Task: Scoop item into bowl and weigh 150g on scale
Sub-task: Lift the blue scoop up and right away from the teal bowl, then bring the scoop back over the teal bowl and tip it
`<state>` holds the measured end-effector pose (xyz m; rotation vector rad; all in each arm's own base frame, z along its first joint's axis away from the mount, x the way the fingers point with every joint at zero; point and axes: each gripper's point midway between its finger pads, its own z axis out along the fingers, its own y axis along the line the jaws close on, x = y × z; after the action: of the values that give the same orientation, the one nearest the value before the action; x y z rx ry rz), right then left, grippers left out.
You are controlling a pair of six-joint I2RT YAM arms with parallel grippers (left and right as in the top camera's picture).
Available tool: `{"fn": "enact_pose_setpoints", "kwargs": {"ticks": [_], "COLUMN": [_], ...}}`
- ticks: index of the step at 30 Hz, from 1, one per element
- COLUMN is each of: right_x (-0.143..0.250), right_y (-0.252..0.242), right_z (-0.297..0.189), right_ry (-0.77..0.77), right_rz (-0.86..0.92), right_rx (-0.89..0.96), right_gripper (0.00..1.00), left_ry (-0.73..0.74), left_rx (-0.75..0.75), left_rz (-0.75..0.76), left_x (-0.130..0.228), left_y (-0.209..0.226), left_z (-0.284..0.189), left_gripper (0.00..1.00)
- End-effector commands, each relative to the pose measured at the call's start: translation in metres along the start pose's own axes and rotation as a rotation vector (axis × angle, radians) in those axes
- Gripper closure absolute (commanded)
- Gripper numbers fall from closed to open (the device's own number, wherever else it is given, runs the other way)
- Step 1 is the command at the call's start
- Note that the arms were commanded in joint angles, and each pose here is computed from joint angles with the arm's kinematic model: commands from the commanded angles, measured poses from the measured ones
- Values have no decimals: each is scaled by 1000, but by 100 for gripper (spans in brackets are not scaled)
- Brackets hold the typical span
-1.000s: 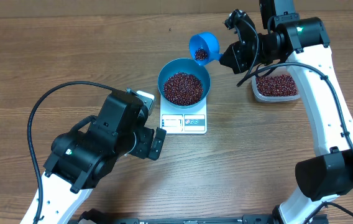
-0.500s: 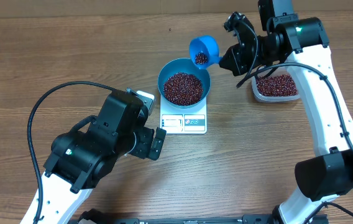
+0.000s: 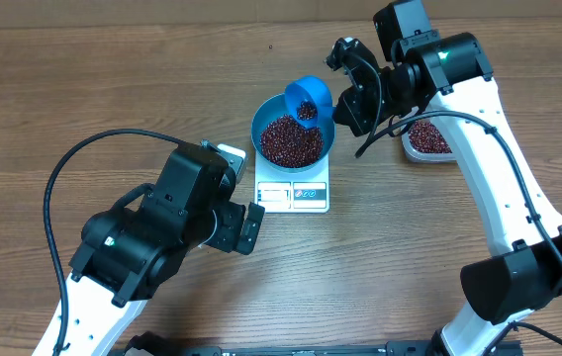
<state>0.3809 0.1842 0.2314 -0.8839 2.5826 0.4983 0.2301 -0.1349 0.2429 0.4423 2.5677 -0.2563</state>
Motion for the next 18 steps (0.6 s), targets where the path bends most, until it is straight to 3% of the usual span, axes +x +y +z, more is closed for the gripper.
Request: {"fn": "enact_pose_setpoints", "kwargs": {"ticks": [1, 5, 8, 13, 18], "right_x": [-10, -7, -7, -6, -3], "right_y": [0, 13, -2, 14, 9], "right_z": [-16, -13, -13, -10, -6], "right_ry": [-53, -30, -20, -11, 32], "right_rz": [-5, -92, -53, -103, -149], "right_rx": [26, -1, 86, 39, 146], "right_gripper": [96, 96, 96, 96, 96], "left_ry": [-20, -20, -20, -20, -20], "left_rx": [2, 2, 1, 1, 2], "left_rz": [-19, -19, -18, -18, -19], "left_x": [-7, -7, -7, -7, -7], "left_y": [0, 0, 0, 0, 0], "left_z": [-4, -4, -4, -4, -4], "left_gripper": [1, 1, 1, 1, 1]}}
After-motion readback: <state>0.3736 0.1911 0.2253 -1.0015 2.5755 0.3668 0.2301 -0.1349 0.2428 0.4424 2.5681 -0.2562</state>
